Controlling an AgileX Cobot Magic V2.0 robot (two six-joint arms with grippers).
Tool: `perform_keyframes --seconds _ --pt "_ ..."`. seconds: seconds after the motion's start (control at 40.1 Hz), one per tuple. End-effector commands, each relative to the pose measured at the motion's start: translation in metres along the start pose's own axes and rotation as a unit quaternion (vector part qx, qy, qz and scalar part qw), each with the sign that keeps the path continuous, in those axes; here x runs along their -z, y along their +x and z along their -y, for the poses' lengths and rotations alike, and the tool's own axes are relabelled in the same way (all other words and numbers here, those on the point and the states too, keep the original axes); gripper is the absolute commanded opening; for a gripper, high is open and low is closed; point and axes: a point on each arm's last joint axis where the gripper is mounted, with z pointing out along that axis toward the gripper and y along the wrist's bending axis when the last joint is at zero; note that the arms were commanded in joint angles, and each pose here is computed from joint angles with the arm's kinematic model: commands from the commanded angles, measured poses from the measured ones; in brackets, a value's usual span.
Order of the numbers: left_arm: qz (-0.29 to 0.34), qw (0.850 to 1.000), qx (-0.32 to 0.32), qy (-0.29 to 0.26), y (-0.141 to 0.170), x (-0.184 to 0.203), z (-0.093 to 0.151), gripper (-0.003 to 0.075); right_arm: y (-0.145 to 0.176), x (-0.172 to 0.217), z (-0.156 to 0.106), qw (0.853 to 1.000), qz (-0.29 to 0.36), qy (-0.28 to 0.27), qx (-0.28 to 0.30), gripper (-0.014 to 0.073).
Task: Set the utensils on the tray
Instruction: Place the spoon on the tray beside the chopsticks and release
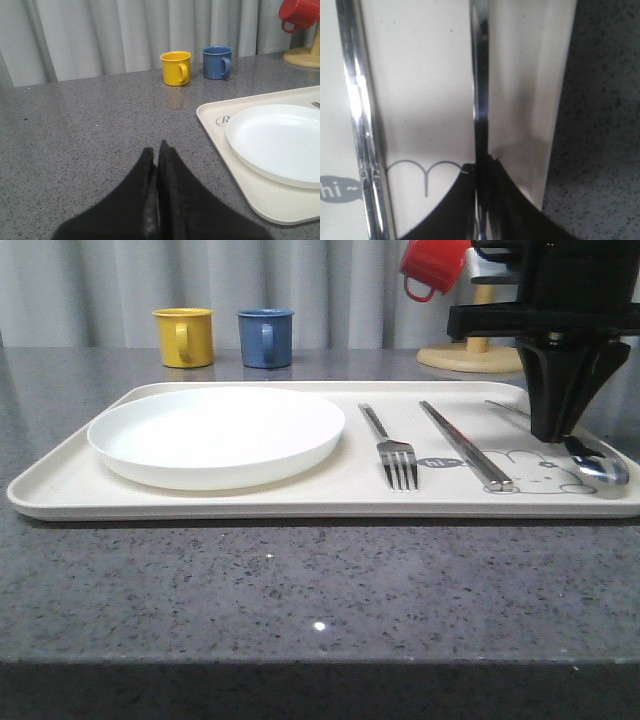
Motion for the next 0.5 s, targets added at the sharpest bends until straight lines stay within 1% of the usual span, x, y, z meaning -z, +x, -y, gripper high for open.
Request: perform_keyframes --seconds 0.0,0.2,0.274,0.374,0.474 --pt "0.052 0.999 0.005 -0.007 -0.017 0.002 -0.002 -0.0018 0.002 0.024 0.001 1.0 0.03 -0.007 -0.001 0.013" --pt "0.052 0.999 0.005 -0.007 -0.017 0.002 -0.002 -0.0018 0.002 0.024 0.001 1.0 0.03 -0.007 -0.001 0.0239" --pt "0.052 0.999 0.005 -0.007 -0.017 0.002 -0.002 -0.0018 0.002 0.025 0.001 1.0 0.031 -0.007 -0.001 0.0267" --pt "0.052 0.999 0.005 -0.007 -0.017 0.002 -0.002 -0.0018 0.004 0.038 0.002 0.999 0.039 -0.009 -0.001 0.0271" --pt "0.052 0.999 0.005 -0.007 -0.017 0.002 -0.002 -0.0018 0.008 0.066 0.004 0.998 0.065 -0.009 0.007 0.0266"
